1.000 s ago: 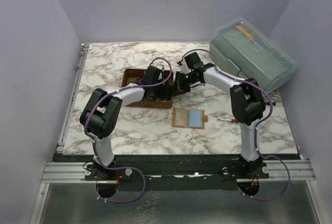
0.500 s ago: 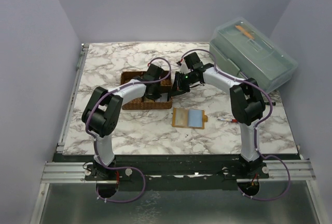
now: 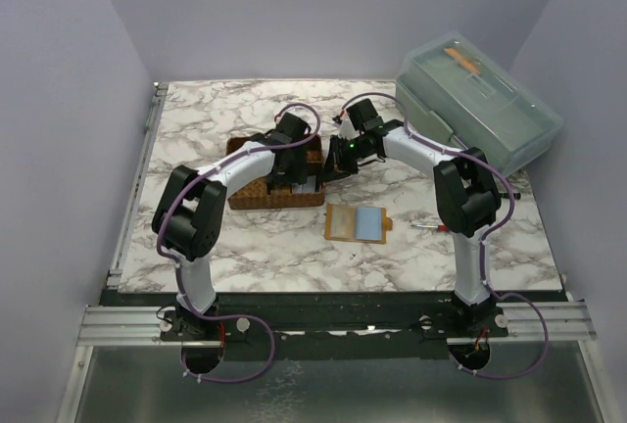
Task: Put the credit cards into the card holder
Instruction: Pick up the credit card from the storage box.
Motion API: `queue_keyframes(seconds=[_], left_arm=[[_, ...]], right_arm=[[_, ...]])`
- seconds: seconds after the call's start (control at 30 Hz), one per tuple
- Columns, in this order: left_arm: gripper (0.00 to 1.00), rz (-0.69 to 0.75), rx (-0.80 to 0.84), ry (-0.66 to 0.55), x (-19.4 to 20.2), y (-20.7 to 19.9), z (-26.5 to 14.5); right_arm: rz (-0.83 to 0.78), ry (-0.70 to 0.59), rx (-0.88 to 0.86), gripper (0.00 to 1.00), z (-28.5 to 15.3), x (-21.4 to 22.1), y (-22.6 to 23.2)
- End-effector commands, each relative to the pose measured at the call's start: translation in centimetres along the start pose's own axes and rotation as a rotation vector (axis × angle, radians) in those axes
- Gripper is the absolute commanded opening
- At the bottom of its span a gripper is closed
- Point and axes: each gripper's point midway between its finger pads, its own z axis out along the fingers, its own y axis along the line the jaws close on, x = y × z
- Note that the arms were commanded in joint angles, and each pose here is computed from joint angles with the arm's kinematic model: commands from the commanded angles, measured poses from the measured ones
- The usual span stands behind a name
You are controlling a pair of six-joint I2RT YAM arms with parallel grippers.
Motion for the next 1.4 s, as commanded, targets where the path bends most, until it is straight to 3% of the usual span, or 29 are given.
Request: queue_keyframes(seconds=[0.0,0.1,0.23,0.43,0.67,0.73,0.83,1.03,1.17,1.37], left_arm=[[0.74,-0.062,-0.075,0.024,0.1,0.9,-0.1],[0.82,-0.082,-0.113,0.035,0.3,0.8,0.9],[0.81,-0.059,-0.227,0.074,1.6,2.0,2.2],[0.67,-0.046,-0.472,0.139,4.1,6.3,3.0],[0.53,0.003,-0.587,0.105,3.5,8.6,1.2],[0.46,0.010,-0.601,0.084,2.9,8.9,0.5],[0.25,0.012,-0.597,0.066,2.0,8.8,-0.1],[0.08,0.000,-0.572,0.025,0.0,8.1,-1.2],[0.00,0.005,-0.578,0.022,-0.4,8.3,-1.8],[0.01,-0.001,-0.601,0.033,-0.1,9.1,-2.5]], right_arm=[[-0.006,0.060,0.092,0.00,1.3,1.9,-2.4],[-0.003,0.062,0.093,0.00,1.3,2.0,-2.5],[-0.001,0.059,0.096,0.00,1.3,2.0,-2.5],[0.009,0.048,0.113,0.00,1.1,2.0,-2.7],[0.051,0.038,0.135,0.00,0.9,2.0,-3.6],[0.059,0.036,0.135,0.00,0.9,2.0,-3.8],[0.059,0.035,0.131,0.00,0.8,2.0,-3.8],[0.055,0.030,0.129,0.00,0.7,1.9,-3.7],[0.054,0.030,0.126,0.00,0.7,1.9,-3.7],[0.050,0.031,0.122,0.00,0.7,1.9,-3.6]])
